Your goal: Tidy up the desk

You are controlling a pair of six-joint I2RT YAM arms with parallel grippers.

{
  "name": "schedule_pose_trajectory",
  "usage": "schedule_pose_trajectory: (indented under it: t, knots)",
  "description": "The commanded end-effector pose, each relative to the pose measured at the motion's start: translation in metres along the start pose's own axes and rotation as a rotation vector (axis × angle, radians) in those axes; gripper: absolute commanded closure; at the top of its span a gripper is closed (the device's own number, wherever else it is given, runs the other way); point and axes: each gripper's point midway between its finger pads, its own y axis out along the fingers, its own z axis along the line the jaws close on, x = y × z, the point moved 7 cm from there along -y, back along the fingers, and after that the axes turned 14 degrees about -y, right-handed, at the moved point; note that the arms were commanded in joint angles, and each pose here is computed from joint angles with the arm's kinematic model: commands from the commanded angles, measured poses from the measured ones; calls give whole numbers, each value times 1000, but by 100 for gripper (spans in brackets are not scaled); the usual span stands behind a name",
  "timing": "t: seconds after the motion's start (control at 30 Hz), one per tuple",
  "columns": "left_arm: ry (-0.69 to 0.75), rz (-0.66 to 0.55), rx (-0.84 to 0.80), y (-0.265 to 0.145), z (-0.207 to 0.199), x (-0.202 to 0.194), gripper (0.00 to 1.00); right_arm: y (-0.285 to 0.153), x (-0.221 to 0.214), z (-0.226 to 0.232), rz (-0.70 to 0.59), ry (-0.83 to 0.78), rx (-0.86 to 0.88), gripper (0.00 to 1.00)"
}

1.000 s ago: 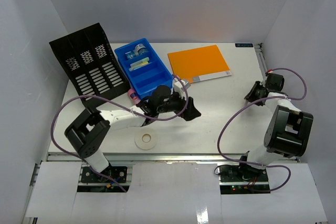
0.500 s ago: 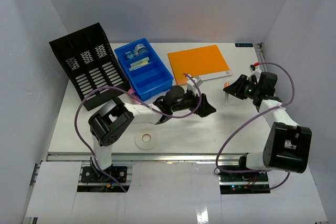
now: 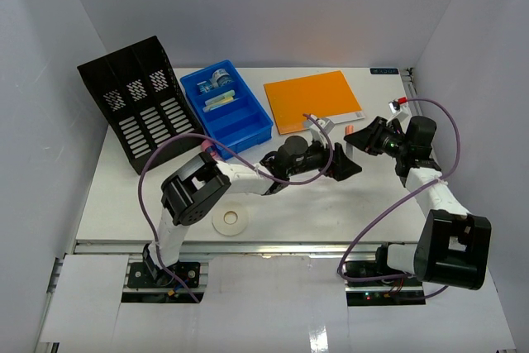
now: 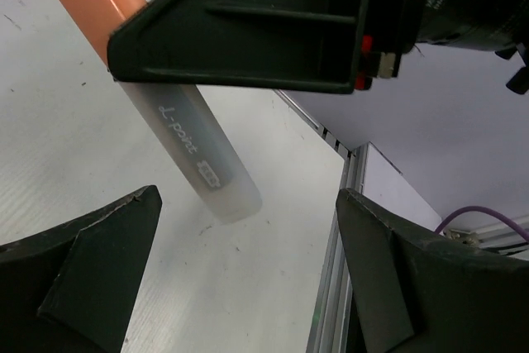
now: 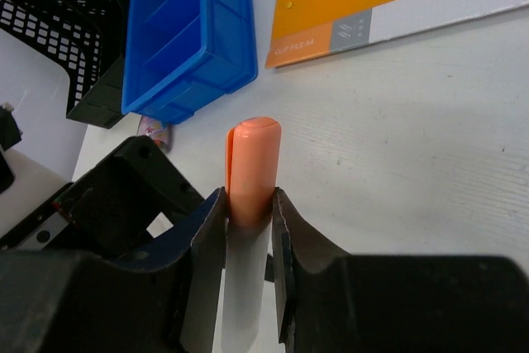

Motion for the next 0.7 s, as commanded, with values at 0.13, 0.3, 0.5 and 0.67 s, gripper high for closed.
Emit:
schedule_pose_trajectory:
  t: [0.13, 0.3, 0.5, 0.67]
  knots:
    - [9, -112, 66, 18, -13, 26, 5, -9, 11, 18, -73, -75, 70, 92]
    - [19, -120, 102, 21, -14, 31, 18, -10, 11, 21, -80, -80, 80, 92]
    - [4, -105, 96, 20, -18, 32, 44, -13, 12, 24, -95, -103, 90, 92]
    - [12, -89, 106, 17, -20, 32, 67, -15, 12, 26, -105, -136, 106, 69]
